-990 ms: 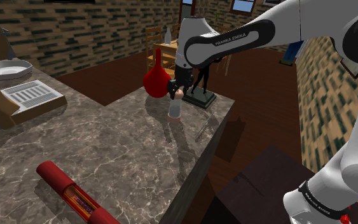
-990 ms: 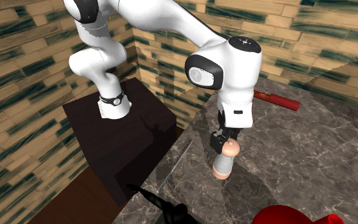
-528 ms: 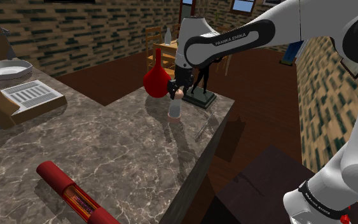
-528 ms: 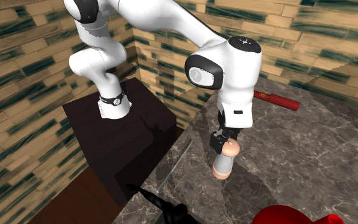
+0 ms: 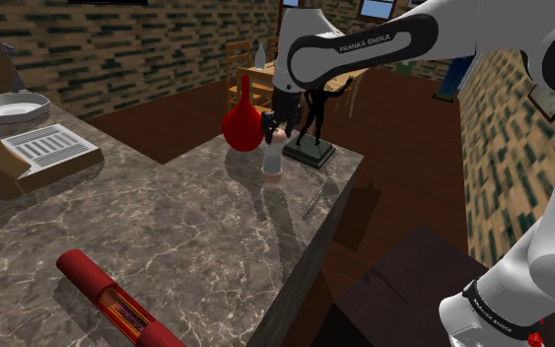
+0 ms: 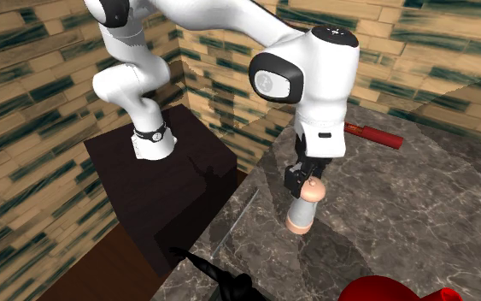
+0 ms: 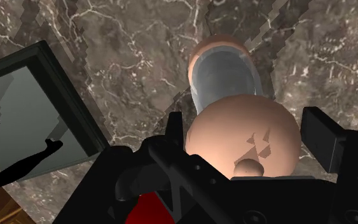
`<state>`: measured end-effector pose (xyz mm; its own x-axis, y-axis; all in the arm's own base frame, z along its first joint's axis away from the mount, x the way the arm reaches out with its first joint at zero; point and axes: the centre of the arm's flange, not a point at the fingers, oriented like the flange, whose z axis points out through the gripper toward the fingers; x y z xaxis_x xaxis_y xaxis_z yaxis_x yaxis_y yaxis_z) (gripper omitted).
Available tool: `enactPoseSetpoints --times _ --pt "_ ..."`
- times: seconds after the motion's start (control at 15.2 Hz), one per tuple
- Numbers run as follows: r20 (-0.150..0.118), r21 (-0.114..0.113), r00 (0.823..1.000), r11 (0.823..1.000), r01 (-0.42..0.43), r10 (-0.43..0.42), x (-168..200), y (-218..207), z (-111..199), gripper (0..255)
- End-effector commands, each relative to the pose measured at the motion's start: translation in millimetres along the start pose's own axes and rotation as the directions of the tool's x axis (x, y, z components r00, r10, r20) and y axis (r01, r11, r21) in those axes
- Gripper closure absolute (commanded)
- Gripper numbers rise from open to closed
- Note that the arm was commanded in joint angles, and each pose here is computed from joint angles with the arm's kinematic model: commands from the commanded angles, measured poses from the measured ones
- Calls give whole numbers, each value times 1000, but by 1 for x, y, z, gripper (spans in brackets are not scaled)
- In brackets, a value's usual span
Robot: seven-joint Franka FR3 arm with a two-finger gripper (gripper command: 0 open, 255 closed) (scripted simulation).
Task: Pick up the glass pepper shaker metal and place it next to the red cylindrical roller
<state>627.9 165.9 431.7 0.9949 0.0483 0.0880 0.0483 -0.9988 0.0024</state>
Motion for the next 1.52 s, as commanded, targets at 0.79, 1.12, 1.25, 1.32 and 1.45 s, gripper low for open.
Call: enactPoseSetpoints --times 0.79,1.12,1.25,1.32,1.45 --pt "0 0 1000 1000 0 0 7 0 -74 255" --pt "0 0 1000 1000 0 0 10 0 -100 255" --pt "0 0 1000 1000 0 0 11 0 -111 255" --pt "0 0 1000 1000 0 0 11 0 -116 255" --pt "0 0 1000 1000 0 0 12 0 -126 255"
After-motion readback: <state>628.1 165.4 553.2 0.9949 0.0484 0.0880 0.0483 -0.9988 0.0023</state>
